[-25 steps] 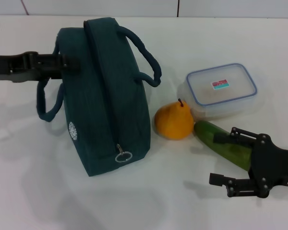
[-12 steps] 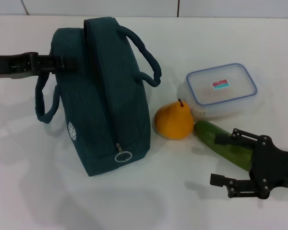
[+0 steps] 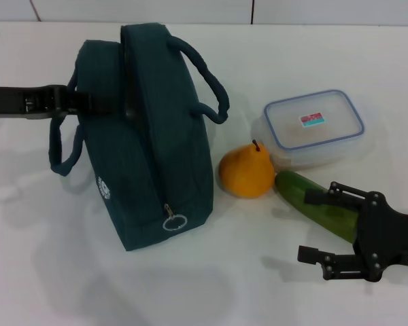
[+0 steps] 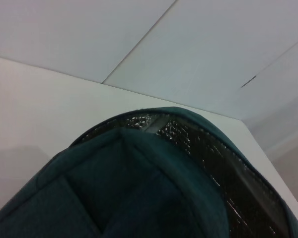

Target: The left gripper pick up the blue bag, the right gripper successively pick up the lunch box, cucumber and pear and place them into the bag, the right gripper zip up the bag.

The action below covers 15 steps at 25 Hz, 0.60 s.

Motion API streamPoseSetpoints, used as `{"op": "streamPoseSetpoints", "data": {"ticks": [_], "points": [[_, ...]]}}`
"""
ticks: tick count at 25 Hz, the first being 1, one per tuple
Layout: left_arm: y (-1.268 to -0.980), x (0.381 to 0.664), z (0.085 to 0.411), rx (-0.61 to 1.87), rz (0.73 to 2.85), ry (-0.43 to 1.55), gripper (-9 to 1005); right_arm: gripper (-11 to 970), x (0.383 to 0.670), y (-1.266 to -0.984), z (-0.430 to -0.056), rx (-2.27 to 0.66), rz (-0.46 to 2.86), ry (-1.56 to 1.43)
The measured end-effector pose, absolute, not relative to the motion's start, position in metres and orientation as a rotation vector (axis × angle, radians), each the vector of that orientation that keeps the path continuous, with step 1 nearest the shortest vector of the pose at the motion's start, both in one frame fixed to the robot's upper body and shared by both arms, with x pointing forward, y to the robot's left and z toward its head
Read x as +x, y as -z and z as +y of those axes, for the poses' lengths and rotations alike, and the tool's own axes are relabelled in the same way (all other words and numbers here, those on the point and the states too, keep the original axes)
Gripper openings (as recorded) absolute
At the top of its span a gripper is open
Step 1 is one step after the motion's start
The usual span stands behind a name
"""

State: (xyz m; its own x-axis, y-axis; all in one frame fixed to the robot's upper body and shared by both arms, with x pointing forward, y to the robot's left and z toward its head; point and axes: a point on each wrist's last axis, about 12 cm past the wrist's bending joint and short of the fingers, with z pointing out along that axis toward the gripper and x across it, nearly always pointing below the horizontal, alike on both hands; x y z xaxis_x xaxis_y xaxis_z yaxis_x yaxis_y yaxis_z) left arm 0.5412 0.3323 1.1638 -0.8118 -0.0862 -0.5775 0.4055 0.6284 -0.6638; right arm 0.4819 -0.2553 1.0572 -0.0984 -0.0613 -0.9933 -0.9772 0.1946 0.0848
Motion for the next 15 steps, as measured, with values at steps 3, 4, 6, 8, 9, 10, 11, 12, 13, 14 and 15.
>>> {"op": "streamPoseSetpoints", "data": {"ticks": [3, 4, 6, 8, 9, 10, 11, 12, 13, 14, 15], "points": [[-1.164, 0.541, 0.332, 0.248, 2.276, 1.126, 239, 874, 0.482, -1.057, -0.255, -1.067, 1.414, -1.096], [-1.164, 0.541, 0.332, 0.248, 2.275, 1.127, 192, 874, 0.482, -1.057, -0.255, -1.063, 1.412, -1.095], [-1.164, 0.54, 0.332, 0.253, 2.277, 1.132, 133, 873, 0.484, -1.058, -0.256, -1.039, 1.411, -1.088], [-1.166, 0.539, 0.332, 0.26, 2.278, 1.136, 106, 873, 0.486, -1.059, -0.257, -1.009, 1.415, -1.078], [-1.167, 0.539, 0.333, 0.264, 2.277, 1.138, 93, 873, 0.487, -1.059, -0.258, -0.984, 1.422, -1.071], [-1.168, 0.538, 0.332, 0.267, 2.277, 1.14, 80, 873, 0.49, -1.059, -0.259, -0.95, 1.431, -1.06], [-1.168, 0.538, 0.332, 0.267, 2.278, 1.144, 67, 873, 0.493, -1.059, -0.261, -0.904, 1.447, -1.047], [-1.169, 0.538, 0.332, 0.265, 2.28, 1.149, 67, 873, 0.496, -1.059, -0.262, -0.87, 1.46, -1.037], [-1.169, 0.538, 0.332, 0.261, 2.283, 1.153, 67, 873, 0.501, -1.059, -0.265, -0.804, 1.489, -1.018], [-1.169, 0.537, 0.332, 0.258, 2.285, 1.158, 67, 872, 0.504, -1.059, -0.267, -0.758, 1.51, -1.008], [-1.17, 0.537, 0.332, 0.256, 2.288, 1.162, 67, 872, 0.508, -1.059, -0.27, -0.707, 1.531, -0.997]]}}
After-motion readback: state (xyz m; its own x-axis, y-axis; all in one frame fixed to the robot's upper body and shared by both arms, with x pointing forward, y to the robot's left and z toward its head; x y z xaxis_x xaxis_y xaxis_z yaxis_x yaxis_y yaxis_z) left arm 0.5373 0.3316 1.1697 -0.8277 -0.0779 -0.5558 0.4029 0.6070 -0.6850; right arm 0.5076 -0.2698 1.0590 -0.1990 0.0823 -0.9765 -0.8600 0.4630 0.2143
